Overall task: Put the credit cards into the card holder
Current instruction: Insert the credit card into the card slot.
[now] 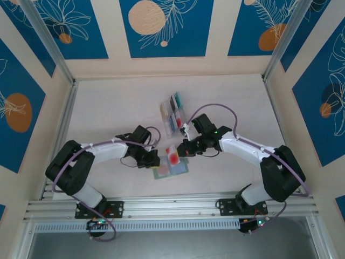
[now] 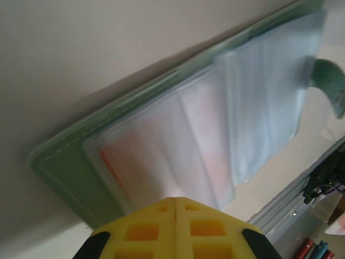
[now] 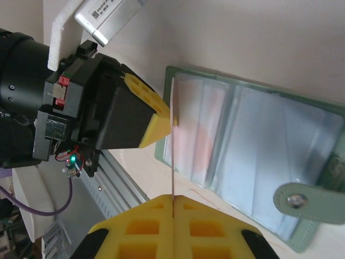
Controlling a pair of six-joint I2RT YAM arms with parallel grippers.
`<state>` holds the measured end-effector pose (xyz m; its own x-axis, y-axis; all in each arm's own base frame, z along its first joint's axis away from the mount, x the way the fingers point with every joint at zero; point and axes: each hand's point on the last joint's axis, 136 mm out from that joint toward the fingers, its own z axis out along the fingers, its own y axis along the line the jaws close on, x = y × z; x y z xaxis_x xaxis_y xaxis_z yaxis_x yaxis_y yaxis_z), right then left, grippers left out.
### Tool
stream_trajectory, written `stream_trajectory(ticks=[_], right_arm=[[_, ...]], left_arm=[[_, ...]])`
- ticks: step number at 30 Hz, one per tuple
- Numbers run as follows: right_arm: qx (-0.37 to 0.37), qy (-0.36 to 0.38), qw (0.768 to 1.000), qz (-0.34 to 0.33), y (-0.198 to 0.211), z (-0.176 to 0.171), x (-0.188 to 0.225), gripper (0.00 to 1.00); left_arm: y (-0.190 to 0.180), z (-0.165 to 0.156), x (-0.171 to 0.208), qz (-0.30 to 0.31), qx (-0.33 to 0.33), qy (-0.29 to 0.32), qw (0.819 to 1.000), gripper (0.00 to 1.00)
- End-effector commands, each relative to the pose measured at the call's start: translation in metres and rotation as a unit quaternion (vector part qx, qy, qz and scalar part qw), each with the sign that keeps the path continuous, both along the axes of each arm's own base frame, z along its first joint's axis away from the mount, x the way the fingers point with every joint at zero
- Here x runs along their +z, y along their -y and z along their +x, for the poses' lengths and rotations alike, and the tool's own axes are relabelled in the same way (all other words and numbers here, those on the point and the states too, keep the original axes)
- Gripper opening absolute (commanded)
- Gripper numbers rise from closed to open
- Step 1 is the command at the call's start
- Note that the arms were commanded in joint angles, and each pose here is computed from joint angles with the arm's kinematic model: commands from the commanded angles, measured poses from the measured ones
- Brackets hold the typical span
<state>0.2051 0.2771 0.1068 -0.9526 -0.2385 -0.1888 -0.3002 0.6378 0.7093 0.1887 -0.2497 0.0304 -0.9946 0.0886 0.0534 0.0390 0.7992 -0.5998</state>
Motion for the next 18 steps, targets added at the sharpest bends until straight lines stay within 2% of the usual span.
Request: stream_trajectory(ticks=[1, 18], right_arm=[[0.015, -0.010, 1.000, 0.023, -0.011, -0.003, -0.008, 0.00], [0.016, -0.041, 0.999, 0.013, -0.013, -0.005, -0.054, 0.00]], left_arm=[[-0.007, -0.004, -0.005, 0.012, 0.006, 0.004, 1.000, 0.04], [-0.014, -0.014, -0.022, 0.018, 0.014, -0.015, 1.000, 0.03]])
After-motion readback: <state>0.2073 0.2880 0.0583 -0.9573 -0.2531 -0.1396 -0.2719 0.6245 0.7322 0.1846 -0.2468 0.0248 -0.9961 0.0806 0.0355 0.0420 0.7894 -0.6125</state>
